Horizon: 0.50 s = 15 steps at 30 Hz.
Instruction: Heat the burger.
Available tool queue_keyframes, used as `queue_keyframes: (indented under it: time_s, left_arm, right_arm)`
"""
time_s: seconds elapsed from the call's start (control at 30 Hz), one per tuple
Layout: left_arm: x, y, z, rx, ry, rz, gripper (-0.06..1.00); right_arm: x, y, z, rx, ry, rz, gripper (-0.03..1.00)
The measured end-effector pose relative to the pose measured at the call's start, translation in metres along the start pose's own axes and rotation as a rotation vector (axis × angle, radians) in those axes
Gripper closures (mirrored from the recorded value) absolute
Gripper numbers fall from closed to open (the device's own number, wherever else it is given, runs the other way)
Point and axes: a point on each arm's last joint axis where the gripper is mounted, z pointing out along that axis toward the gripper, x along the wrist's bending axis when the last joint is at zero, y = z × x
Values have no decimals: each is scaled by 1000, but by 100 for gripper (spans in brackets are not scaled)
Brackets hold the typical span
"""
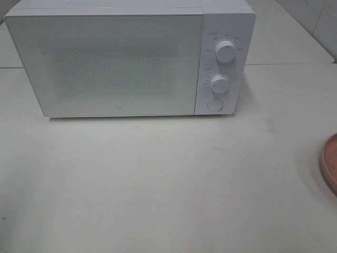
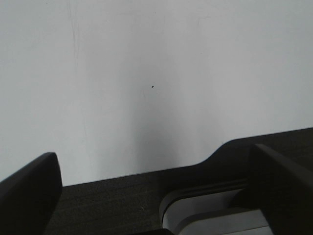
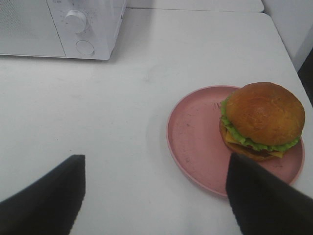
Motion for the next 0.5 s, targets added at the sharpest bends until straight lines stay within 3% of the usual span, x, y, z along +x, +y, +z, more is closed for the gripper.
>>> queue_keyframes:
  time_s: [0.43, 0.5]
  left_arm:
    - [-1, -31, -22, -283, 10, 22, -2]
    - [-2, -42, -33, -383, 8, 25, -2]
  right_arm:
    - [0, 0, 0, 0, 0, 0, 20]
    - [0, 0, 0, 0, 0, 0, 20]
